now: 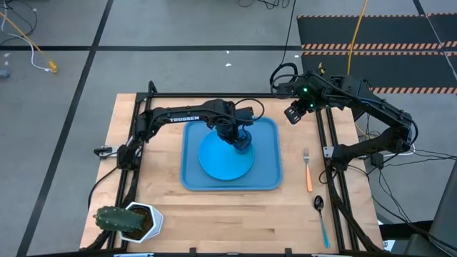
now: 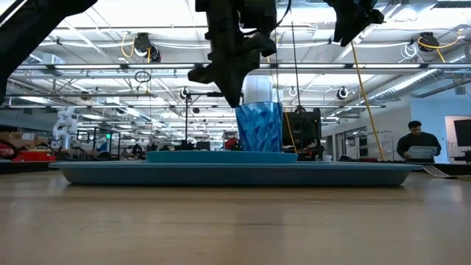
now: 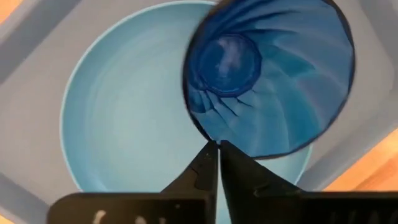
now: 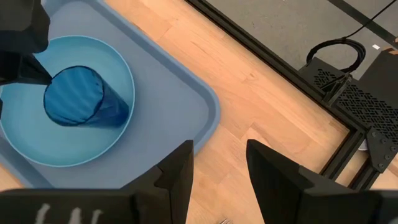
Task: Pick and place plate/cup/fork/spoon on tray
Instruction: Put the blue glass on the blue serving tray to the top left of the blue plate
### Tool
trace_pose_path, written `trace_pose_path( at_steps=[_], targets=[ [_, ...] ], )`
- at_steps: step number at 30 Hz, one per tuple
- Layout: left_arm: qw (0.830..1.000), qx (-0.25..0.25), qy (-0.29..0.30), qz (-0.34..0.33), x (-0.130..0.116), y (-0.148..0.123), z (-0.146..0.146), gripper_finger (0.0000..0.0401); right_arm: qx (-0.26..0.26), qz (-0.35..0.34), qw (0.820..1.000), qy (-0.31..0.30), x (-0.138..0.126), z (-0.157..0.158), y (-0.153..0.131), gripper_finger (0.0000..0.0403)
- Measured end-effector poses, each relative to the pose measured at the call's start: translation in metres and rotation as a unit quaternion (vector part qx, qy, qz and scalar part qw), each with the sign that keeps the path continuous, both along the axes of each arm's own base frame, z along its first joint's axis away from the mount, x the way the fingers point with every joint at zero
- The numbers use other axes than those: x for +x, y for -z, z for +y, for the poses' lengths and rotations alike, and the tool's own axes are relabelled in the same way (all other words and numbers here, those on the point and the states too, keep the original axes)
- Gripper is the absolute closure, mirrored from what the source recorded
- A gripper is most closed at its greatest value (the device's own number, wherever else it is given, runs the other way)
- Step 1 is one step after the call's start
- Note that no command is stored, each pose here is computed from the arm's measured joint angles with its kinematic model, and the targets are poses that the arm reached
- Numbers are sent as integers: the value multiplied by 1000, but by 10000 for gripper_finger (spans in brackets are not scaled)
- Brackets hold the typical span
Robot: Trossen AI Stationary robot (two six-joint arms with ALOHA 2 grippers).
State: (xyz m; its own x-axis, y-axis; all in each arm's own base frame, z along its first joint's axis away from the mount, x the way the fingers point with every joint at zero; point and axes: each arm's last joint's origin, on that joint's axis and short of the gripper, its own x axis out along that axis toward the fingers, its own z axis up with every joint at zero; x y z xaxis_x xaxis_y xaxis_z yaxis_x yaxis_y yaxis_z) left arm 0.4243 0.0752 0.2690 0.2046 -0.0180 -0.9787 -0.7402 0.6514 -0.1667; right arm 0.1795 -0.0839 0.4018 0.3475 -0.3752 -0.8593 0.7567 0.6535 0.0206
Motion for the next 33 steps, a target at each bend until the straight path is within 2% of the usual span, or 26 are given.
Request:
trace_pose_path(
  at_steps=[13, 18, 25, 30, 33],
  targets=[
    [997, -18, -72, -1, -1, 0, 5, 225, 1, 2, 1000, 0, 0, 0, 0, 261],
    [994, -28, -102, -7, 1, 0, 5, 189, 0, 2, 1000, -2, 0, 0, 0, 261],
    [990, -4, -139, -36, 6, -1, 7, 187, -4, 6, 1000, -11, 0, 0, 0, 261],
    [989, 24, -143, -28, 5, -1, 9, 212, -7, 9, 1000, -18, 0, 0, 0, 261],
    [989, 23, -146, -13, 3, 8, 9, 232, -9, 11, 1000, -23, 0, 0, 0, 261]
  ],
)
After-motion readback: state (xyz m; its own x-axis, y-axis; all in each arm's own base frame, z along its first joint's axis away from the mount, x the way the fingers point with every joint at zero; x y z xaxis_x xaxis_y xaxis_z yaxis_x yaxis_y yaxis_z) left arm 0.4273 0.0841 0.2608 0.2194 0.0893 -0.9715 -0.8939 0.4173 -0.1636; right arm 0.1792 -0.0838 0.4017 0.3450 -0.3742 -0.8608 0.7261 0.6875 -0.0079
